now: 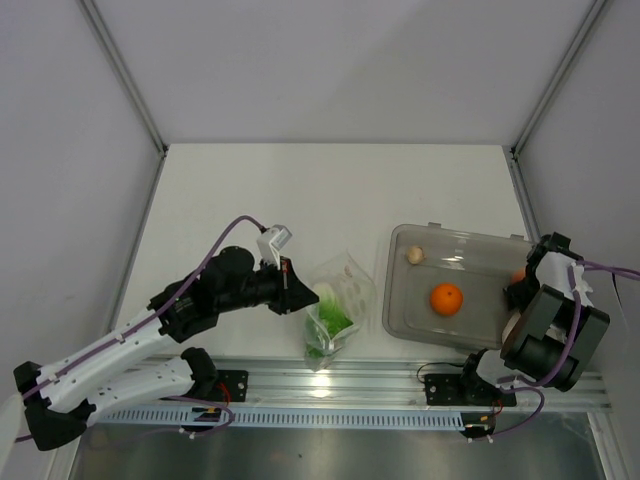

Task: Place the food in the zip-top bag and seal the zipper
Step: Pick up the fake vegetable from the bin.

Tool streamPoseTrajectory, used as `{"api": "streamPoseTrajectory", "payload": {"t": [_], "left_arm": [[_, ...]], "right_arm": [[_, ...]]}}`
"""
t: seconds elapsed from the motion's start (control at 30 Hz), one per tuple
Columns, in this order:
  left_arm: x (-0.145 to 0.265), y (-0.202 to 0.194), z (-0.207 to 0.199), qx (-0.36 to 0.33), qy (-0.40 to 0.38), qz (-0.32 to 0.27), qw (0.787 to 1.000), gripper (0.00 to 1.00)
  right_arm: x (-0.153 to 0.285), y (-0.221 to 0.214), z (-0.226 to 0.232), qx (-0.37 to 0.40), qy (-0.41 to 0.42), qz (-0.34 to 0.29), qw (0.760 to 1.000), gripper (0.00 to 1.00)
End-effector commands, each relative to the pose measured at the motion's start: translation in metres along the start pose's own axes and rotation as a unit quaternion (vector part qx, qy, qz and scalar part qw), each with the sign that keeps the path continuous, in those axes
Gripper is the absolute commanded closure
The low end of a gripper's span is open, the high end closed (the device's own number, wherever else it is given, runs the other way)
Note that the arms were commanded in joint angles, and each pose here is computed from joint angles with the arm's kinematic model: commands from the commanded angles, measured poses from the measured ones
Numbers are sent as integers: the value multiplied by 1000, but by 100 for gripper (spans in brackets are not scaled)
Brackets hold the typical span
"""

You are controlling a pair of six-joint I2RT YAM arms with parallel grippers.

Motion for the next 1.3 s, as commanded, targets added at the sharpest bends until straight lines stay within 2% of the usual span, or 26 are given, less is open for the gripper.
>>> {"api": "streamPoseTrajectory", "payload": {"t": [0.0, 0.17, 0.2, 0.47, 0.5, 0.67, 0.73, 0.87, 0.9, 0.97, 1.0, 1.03, 1.1, 1.13, 1.2, 1.23, 1.27], "left_arm": [[4, 5, -8, -2, -30, -14, 999, 99], [4, 4, -7, 1, -32, -11, 999, 99], [4, 4, -8, 1, -32, -12, 999, 99], [6, 4, -6, 1, -28, -13, 1000, 99], [6, 5, -7, 0, -29, -15, 999, 100], [6, 7, -8, -1, -25, -16, 1000, 99], [5, 7, -7, -1, -23, -14, 1000, 99], [3, 8, -8, -2, -20, -13, 1000, 99], [3, 9, -9, -4, -18, -14, 1000, 99], [4, 11, -10, -5, -17, -17, 1000, 99], [3, 11, -7, -6, -11, -19, 1000, 99], [2, 11, -7, -5, -9, -18, 1000, 99], [1, 12, -6, -5, -5, -20, 1000, 99], [2, 12, -7, -4, -6, -20, 1000, 100], [1, 12, -6, -1, -4, -21, 1000, 99], [1, 12, -6, 0, -2, -22, 1000, 99], [2, 11, -5, 1, -2, -21, 1000, 99]], "right_arm": [[3, 7, 4, -9, 5, -22, 1000, 16], [-7, -1, 7, -5, 7, -7, 1000, 18], [-9, -2, 7, -4, 8, -1, 1000, 24], [-13, -12, 19, 5, 36, 4, 999, 50], [-10, -11, 20, 5, 40, 0, 999, 56], [36, -12, 19, 7, 88, -58, 994, 71], [62, -16, 19, 17, 120, -80, 989, 80], [124, -25, 12, 45, 212, -147, 965, 85], [142, -32, 10, 64, 253, -160, 952, 91], [171, -37, 6, 92, 301, -181, 932, 95], [188, -40, 6, 106, 344, -199, 912, 100], [209, -52, 11, 149, 404, -196, 881, 100], [231, -63, 14, 188, 456, -201, 846, 100], [249, -79, 18, 236, 498, -192, 812, 100], [263, -92, 26, 271, 524, -170, 789, 100], [277, -113, 28, 319, 558, -148, 752, 100], [288, -123, 30, 327, 578, -132, 736, 100]]}}
Point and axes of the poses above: each gripper's point midway between its finger pads, its own x axis back along the fingers, its own z axis along the line the jaws close on, y = z × x, the point moved 7 cm from there along x, back along the fingers, and after that the axes turned 13 degrees about x, right-handed, at the moved point
